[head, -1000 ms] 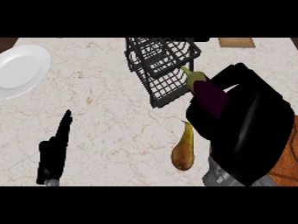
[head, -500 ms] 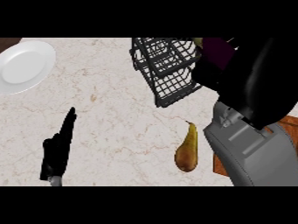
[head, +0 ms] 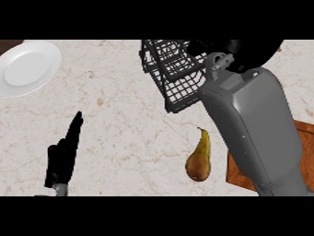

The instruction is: Pick the eggplant from the cutting board and place it in the tiered basket

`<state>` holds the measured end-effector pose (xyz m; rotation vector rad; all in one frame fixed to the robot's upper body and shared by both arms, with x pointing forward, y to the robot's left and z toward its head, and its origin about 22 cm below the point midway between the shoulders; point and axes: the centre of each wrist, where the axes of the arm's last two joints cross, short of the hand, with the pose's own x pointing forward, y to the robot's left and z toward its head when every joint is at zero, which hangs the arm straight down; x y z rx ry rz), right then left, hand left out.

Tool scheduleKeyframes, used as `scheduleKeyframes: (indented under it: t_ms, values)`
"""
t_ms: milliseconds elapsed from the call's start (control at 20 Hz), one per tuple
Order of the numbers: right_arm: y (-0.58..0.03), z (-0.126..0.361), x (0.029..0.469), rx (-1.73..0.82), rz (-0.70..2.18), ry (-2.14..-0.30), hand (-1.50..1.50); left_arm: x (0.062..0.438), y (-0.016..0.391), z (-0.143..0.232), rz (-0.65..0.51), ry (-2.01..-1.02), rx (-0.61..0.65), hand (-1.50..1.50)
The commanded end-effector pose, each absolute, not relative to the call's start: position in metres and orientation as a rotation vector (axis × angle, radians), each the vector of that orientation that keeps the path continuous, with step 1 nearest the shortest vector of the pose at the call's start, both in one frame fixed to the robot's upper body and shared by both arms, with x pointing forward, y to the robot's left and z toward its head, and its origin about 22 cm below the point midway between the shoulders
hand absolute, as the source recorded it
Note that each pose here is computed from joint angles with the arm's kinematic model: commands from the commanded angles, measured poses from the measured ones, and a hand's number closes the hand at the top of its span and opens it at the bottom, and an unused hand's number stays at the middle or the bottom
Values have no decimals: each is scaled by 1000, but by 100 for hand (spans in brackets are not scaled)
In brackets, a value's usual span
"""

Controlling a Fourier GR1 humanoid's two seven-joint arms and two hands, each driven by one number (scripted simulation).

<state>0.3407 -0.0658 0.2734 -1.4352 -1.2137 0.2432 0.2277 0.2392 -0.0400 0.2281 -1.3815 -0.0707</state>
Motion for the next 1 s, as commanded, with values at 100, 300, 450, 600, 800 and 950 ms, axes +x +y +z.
scheduleKeyframes:
  t_ms: [100,300,450,600,800,950]
  values:
    - [-53,262,374,-1431,152,-955,150,218,234,-54,-70,-1313,224,0]
    - [-60,245,386,-1385,111,-929,150,238,230,-47,-38,-1326,241,0]
    - [-69,241,395,-1315,51,-979,150,218,240,-51,-48,-1324,223,0]
    - [-94,226,400,-1191,-77,-1018,150,225,243,-42,-62,-1345,246,0]
    - [-103,231,407,-1089,-213,-1093,-150,224,239,-40,-82,-1349,213,0]
    - [-104,239,404,-1031,-309,-1195,-150,225,239,-42,-62,-1324,198,0]
